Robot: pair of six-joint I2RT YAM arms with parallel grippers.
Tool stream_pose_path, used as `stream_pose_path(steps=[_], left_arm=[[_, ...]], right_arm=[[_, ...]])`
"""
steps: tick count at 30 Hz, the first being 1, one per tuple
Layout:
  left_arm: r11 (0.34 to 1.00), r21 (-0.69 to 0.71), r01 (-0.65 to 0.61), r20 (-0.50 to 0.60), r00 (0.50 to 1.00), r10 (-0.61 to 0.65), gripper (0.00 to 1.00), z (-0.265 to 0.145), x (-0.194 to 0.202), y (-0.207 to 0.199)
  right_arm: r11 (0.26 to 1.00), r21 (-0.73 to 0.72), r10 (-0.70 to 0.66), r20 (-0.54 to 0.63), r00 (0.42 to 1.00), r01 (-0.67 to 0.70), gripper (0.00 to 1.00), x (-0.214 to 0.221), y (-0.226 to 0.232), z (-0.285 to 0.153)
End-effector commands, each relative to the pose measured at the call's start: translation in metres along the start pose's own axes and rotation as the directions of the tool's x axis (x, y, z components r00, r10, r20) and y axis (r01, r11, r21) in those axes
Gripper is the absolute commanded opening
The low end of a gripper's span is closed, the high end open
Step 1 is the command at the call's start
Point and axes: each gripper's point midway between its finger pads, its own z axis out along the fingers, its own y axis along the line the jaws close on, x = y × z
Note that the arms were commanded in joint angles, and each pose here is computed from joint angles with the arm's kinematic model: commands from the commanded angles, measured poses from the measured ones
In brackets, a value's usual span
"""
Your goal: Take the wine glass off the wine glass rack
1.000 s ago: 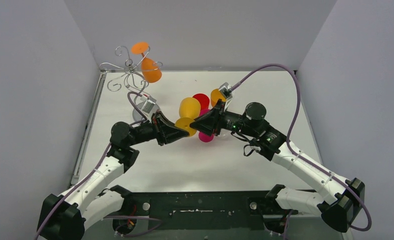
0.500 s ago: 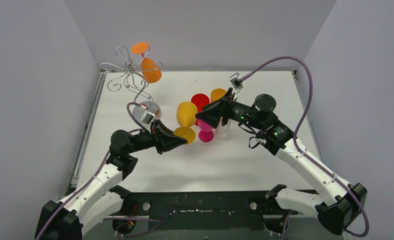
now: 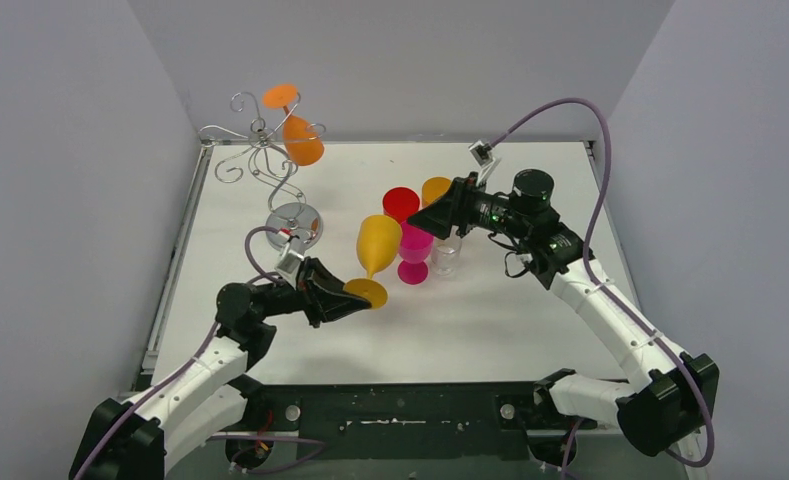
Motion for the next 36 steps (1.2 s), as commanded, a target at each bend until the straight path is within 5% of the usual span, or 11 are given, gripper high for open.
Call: stream_pose_path(steps=[1, 20, 28, 36], left_arm=[[0.983, 0.105, -0.148, 0.032, 0.989, 0.145, 0.0, -0.002, -0.009, -0.026], [0.922, 0.246, -0.298, 0.012, 0.952, 0.305, 0.0, -0.01, 0.005, -0.05], [0.913, 0.282, -0.295, -0.01, 0.951, 0.31, 0.0, -0.002, 0.007, -0.044], [0.904, 0.293, -0.31, -0.004, 0.946, 0.326, 0.0, 0.001, 0.007, -0.044]], right_arm=[[0.997, -0.076, 0.009, -0.042, 0.999, -0.013, 0.69, -0.001, 0.016, 0.0], [0.933, -0.32, 0.087, -0.251, 0.964, -0.167, 0.66, 0.017, 0.037, 0.0], [0.877, -0.417, 0.108, -0.314, 0.943, -0.24, 0.47, 0.025, 0.051, 0.002], [0.847, -0.446, 0.106, -0.391, 0.914, -0.289, 0.39, 0.038, 0.058, -0.003]])
